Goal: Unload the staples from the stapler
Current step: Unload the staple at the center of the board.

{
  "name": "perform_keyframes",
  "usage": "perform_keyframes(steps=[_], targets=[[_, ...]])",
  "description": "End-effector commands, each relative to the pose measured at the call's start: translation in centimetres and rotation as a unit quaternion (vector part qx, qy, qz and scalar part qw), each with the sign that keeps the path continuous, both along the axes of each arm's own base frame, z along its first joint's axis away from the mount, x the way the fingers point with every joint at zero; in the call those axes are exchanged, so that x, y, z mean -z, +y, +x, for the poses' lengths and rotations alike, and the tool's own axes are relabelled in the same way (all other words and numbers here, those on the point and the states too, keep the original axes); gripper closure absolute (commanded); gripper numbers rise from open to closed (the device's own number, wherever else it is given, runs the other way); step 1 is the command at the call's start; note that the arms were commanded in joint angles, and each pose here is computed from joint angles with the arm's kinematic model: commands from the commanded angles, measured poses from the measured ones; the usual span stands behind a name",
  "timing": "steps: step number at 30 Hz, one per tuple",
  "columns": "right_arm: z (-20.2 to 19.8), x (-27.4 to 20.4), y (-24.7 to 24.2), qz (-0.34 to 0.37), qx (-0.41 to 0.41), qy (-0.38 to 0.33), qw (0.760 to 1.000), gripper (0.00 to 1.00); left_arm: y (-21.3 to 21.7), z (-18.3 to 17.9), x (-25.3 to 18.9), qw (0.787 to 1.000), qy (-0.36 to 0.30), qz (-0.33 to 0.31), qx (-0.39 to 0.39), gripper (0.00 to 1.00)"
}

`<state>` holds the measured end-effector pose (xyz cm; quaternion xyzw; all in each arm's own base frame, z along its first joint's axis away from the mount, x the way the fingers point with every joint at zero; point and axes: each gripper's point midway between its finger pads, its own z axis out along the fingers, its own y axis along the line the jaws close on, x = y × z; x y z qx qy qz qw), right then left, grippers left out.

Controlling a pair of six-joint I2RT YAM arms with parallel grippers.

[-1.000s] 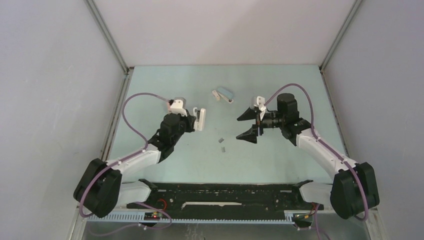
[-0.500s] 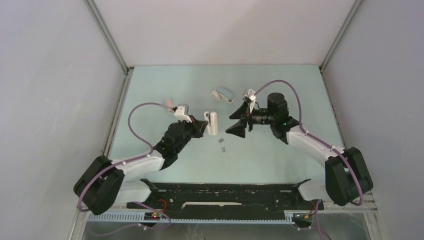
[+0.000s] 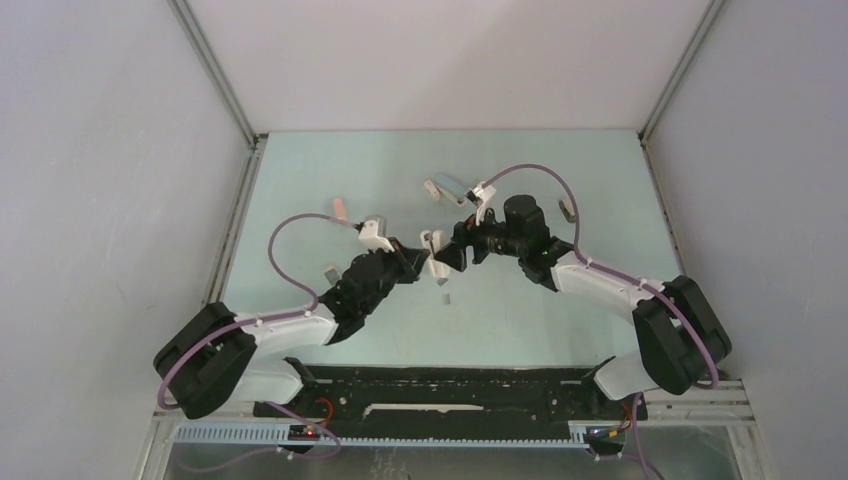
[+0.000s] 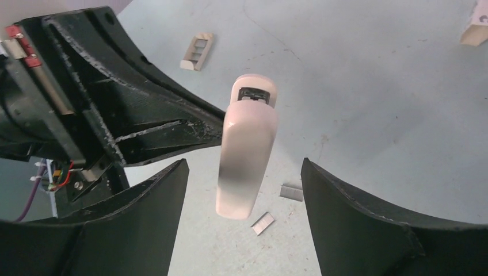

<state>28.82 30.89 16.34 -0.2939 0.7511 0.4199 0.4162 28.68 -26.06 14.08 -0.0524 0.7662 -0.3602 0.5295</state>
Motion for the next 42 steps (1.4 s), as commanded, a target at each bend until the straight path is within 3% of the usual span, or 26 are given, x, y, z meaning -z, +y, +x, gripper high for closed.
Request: perform_keyframes(steps=[1, 5, 9, 12, 15, 17, 18, 24, 26, 33, 37, 42], targets=[[1.6, -1.5, 0.7, 0.003, 0.037, -0.021, 0.999, 0.21, -0.5, 0.4, -2.5, 0.998, -0.025, -0.053, -0.016, 1.00], [1.3, -1.6, 1.2, 0.005, 0.029, -0.021, 0.999, 0.30, -1.0, 0.2, -2.5, 0.998, -0.023, -0.060, -0.011, 1.00], [1.2, -1.6, 1.4, 0.007, 0.030, -0.019, 0.999, 0.45, -1.3, 0.1, -2.2, 0.998, -0.019, -0.060, -0.010, 1.00], [1.1, -1.5, 1.6, 0.006, 0.030, -0.015, 0.999, 0.64, -1.6, 0.0, -1.9, 0.998, -0.016, -0.065, -0.007, 1.00], [1.3, -1.4, 1.5, 0.000, 0.035, -0.012, 0.999, 0.91, -1.7, -0.3, -1.9, 0.998, -0.016, -0.065, -0.001, 1.00], [1.3, -1.6, 1.2, 0.000, 0.034, -0.012, 0.999, 1.00, -1.5, -0.5, -1.9, 0.998, -0.021, -0.063, 0.002, 1.00], [1.2, -1.6, 1.2, 0.002, 0.030, -0.010, 0.999, 1.00, -1.4, -0.7, -2.0, 0.998, -0.025, -0.062, 0.004, 0.98], [1.3, -2.5, -0.1, 0.012, 0.007, -0.018, 1.000, 1.00, 0.5, -2.3, -2.1, 0.997, -0.054, -0.051, 0.009, 0.49], [1.2, -2.8, -0.8, 0.014, -0.002, -0.025, 1.000, 1.00, 1.2, -2.9, -2.0, 0.997, -0.068, -0.040, 0.014, 0.39], [0.6, -3.4, -3.5, 0.011, -0.070, -0.065, 0.995, 1.00, 5.1, -4.4, -2.0, 0.993, -0.116, 0.001, -0.011, 0.19], [-0.2, -3.9, -4.9, 0.018, -0.114, -0.081, 0.990, 1.00, 6.5, -5.0, -2.6, 0.989, -0.148, 0.022, -0.017, 0.02], [-2.0, -4.0, -6.2, 0.004, -0.180, -0.094, 0.979, 1.00, 6.5, -5.8, -2.9, 0.983, -0.177, 0.044, 0.012, 0.00]])
